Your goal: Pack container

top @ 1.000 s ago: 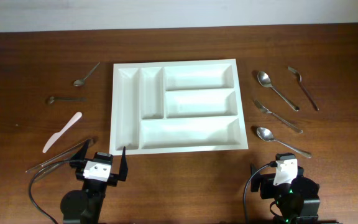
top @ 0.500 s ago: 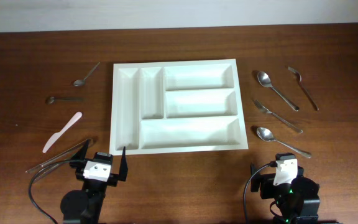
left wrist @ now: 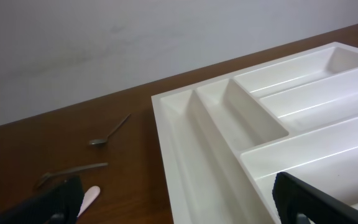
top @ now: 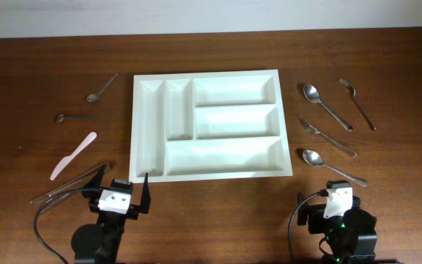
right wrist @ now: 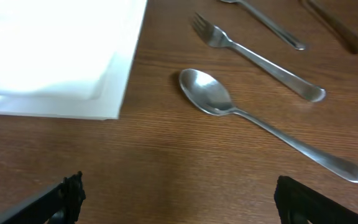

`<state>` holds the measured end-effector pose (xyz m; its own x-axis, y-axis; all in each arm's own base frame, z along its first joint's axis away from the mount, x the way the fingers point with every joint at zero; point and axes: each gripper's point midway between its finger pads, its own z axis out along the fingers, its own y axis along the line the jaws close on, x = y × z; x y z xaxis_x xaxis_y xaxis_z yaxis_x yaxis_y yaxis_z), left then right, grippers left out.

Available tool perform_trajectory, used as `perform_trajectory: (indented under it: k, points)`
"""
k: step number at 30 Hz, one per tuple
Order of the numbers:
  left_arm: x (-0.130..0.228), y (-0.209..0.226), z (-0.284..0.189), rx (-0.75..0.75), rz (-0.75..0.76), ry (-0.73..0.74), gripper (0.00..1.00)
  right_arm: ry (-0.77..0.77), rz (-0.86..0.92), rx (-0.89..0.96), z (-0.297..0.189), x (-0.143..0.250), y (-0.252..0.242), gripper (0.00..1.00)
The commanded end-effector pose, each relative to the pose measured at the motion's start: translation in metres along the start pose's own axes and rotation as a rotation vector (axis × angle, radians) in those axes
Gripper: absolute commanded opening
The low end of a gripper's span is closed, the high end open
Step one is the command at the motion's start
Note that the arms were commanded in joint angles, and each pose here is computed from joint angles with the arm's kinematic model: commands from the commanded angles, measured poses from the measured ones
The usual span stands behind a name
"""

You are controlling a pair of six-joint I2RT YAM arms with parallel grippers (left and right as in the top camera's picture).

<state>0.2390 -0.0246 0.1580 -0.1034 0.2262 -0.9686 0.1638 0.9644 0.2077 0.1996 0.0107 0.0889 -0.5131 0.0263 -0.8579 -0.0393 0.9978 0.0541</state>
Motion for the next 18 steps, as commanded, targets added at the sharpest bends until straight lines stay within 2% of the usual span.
perform_trajectory:
  k: [1, 18]
  points:
    - [0.0034, -0.0016, 0.0008, 0.005, 0.001, 0.0, 0.99, 0.007, -0.008, 0.031, 0.0001, 0.0034, -0.0049, 0.99]
    - [0.0034, -0.0015, 0.0008, 0.005, 0.001, 0.0, 0.99, -0.027, -0.009, 0.03, 0.0001, -0.0049, -0.0047, 0.99]
